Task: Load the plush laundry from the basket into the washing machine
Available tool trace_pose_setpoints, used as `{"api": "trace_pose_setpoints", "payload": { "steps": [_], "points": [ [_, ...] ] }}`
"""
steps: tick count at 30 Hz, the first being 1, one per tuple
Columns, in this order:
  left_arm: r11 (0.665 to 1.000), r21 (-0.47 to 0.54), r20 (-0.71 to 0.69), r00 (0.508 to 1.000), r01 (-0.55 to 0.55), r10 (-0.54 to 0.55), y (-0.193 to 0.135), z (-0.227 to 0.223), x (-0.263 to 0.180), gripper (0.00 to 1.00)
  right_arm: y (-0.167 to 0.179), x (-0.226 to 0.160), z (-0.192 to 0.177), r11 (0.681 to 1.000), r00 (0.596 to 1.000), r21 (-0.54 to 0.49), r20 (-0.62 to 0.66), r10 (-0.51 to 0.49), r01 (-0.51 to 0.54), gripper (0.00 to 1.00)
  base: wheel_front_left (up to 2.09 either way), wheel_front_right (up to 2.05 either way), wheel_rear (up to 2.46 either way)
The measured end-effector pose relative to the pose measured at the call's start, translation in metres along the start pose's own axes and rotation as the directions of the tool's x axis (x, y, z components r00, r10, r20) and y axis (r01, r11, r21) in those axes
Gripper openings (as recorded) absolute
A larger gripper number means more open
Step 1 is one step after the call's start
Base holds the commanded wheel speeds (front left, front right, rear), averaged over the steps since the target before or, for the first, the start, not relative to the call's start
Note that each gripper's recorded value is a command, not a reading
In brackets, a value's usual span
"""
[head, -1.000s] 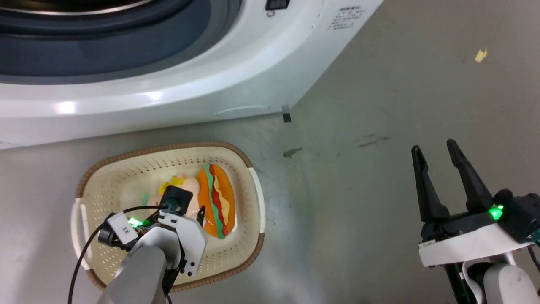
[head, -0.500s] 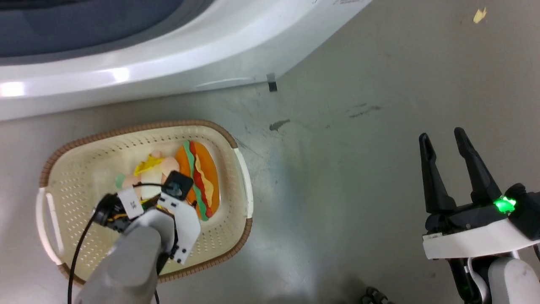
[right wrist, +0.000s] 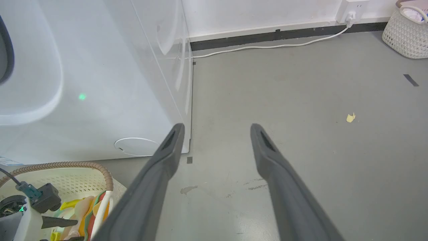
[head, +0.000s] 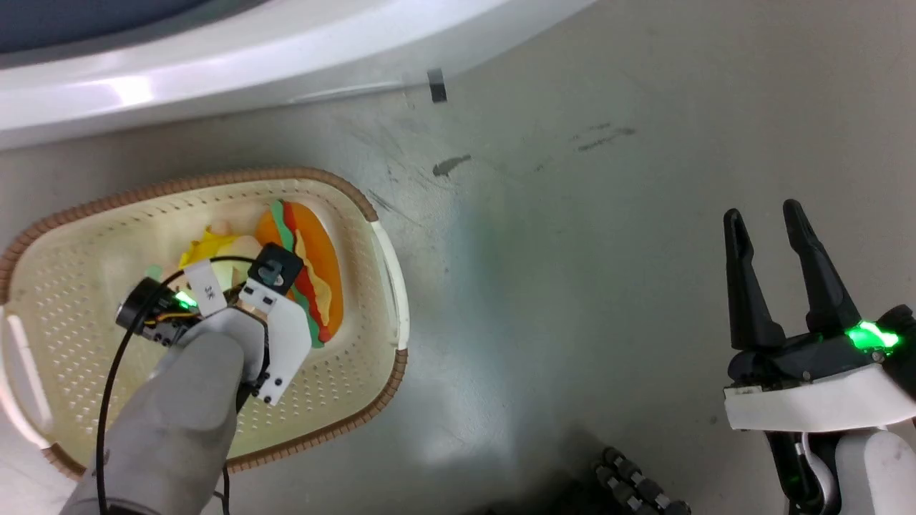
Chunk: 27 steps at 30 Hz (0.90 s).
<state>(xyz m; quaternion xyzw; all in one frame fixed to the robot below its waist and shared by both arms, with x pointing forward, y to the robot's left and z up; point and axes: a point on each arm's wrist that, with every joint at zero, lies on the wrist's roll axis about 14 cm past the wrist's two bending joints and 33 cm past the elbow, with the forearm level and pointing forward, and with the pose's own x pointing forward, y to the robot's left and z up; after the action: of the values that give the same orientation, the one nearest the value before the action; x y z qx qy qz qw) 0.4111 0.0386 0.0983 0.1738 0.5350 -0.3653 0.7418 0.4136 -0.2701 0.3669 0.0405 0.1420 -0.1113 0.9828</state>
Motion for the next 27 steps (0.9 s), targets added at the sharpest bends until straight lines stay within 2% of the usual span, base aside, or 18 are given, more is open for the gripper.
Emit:
{"api": "trace_pose_setpoints", "payload": {
  "steps": [8, 10, 11, 19, 27],
  "points": [
    [0.999, 0.018, -0.069, 0.997, 0.03, -0.028, 0.0, -0.016, 0.026, 1.0, -0.006, 0.007, -0.014, 1.0, 1.0, -0.001, -0.022, -0.019, 0.019, 1.0, 0.0, 0.0, 0.0],
    [0.999, 0.015, -0.086, 0.996, 0.037, -0.035, 0.0, -0.022, 0.032, 0.04, -0.008, 0.008, -0.017, 1.0, 0.999, -0.004, -0.028, -0.026, 0.025, 1.0, 0.0, 0.0, 0.0],
    [0.999, 0.01, -0.095, 0.995, 0.04, -0.039, -0.001, -0.024, 0.035, 0.0, -0.009, 0.008, -0.017, 1.0, 0.999, -0.006, -0.027, -0.028, 0.028, 1.0, 0.0, 0.0, 0.0],
    [0.999, -0.028, -0.094, 0.995, 0.041, -0.044, -0.003, -0.025, 0.048, 0.0, -0.016, 0.018, -0.004, 0.999, 0.999, -0.003, 0.023, -0.045, 0.045, 1.0, 0.0, 0.0, 0.0],
    [0.997, -0.073, 0.045, 0.999, 0.03, -0.027, -0.018, 0.005, 0.011, 0.0, -0.019, 0.01, 0.037, 0.998, 0.991, -0.036, 0.128, -0.04, 0.045, 1.0, 0.0, 0.0, 0.0]
  ]
}}
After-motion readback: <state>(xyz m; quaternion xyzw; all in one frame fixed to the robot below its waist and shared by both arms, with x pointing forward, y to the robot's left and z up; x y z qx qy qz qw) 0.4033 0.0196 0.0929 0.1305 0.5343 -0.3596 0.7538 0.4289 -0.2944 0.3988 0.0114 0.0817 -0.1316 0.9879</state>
